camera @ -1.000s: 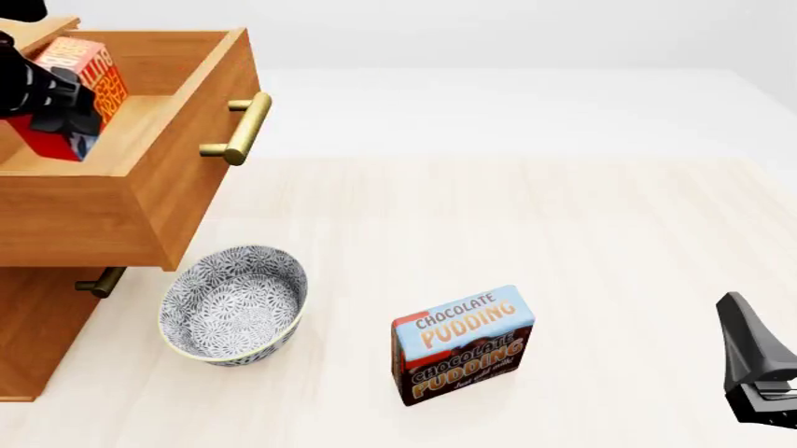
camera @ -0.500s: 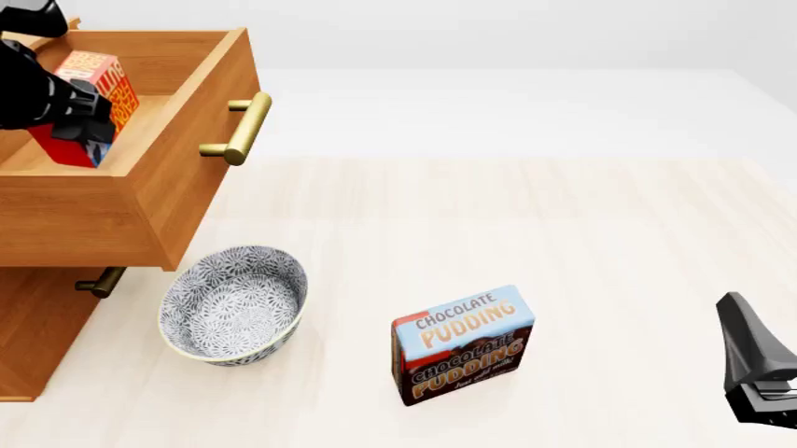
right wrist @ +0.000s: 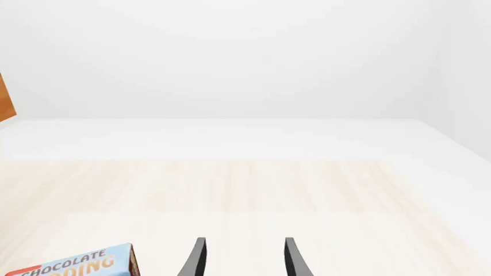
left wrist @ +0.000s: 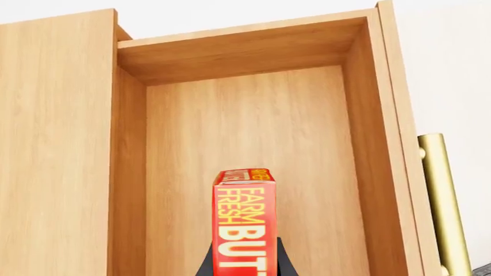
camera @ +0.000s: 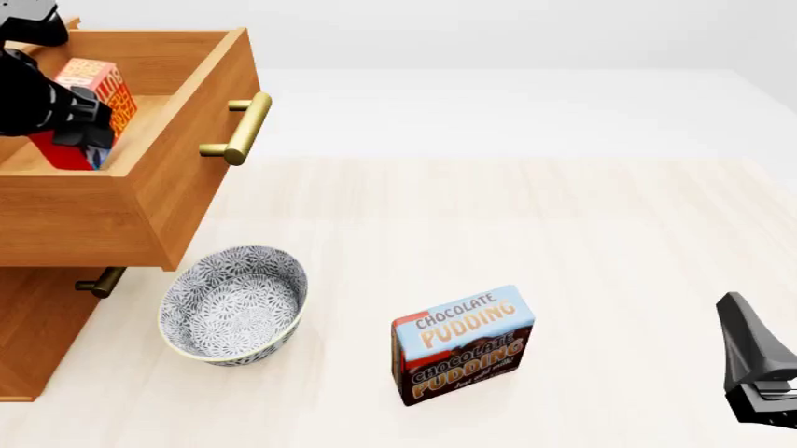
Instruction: Put the butter at the back in the top drawer of the cabinet and close it.
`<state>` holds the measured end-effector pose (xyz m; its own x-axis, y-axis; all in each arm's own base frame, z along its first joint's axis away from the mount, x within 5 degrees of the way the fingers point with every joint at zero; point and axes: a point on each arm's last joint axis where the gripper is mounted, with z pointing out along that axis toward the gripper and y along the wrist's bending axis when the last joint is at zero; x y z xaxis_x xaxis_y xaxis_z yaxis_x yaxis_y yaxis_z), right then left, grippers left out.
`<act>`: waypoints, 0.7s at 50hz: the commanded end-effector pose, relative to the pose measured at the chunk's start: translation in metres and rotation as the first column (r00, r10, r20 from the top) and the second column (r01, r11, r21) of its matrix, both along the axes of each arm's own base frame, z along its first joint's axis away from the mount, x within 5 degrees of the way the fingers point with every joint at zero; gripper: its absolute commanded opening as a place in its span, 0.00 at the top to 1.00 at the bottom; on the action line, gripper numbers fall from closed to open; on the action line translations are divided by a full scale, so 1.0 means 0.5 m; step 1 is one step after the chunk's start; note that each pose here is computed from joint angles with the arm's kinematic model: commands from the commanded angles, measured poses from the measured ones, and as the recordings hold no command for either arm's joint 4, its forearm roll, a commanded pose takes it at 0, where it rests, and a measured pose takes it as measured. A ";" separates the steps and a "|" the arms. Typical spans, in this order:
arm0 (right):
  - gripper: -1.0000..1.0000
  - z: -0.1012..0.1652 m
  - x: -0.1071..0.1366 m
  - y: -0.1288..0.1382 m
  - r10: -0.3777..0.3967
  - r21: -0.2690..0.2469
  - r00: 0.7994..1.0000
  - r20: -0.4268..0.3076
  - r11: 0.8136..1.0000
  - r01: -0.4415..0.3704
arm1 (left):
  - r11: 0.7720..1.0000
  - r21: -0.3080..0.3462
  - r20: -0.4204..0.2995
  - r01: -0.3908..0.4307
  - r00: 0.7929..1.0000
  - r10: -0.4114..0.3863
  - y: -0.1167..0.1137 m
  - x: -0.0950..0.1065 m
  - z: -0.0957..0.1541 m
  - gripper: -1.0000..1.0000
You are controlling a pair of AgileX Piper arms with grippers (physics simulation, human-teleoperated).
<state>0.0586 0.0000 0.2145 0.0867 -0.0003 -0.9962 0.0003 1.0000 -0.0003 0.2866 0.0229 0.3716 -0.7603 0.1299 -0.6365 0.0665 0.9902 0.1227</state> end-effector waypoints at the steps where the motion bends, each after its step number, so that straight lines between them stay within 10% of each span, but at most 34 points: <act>1: 0.00 0.000 0.000 0.000 0.000 0.000 1.000 0.000 1.000 0.000 | 1.000 0.013 0.022 0.006 1.000 -0.006 0.003 0.001 0.006 1.00; 17: 0.00 0.000 0.000 0.000 0.000 0.000 1.000 0.000 1.000 0.000 | 1.000 0.012 0.018 0.010 1.000 -0.010 0.001 0.005 -0.003 1.00; 18: 0.00 0.000 0.000 0.000 0.000 0.000 1.000 0.000 1.000 0.000 | 1.000 0.013 0.017 0.010 1.000 -0.010 0.002 0.004 -0.006 0.00; 35: 0.00 0.000 0.000 0.000 0.000 0.000 1.000 0.000 1.000 0.000 | 1.000 0.016 0.044 0.018 0.999 -0.019 -0.003 -0.005 0.016 0.00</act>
<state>0.0586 0.0000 0.2145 0.0867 -0.0004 -0.9962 0.0003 1.0000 -0.0003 0.2863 0.0226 0.3732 -0.7417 0.1478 -0.6542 0.0756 0.9876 0.1374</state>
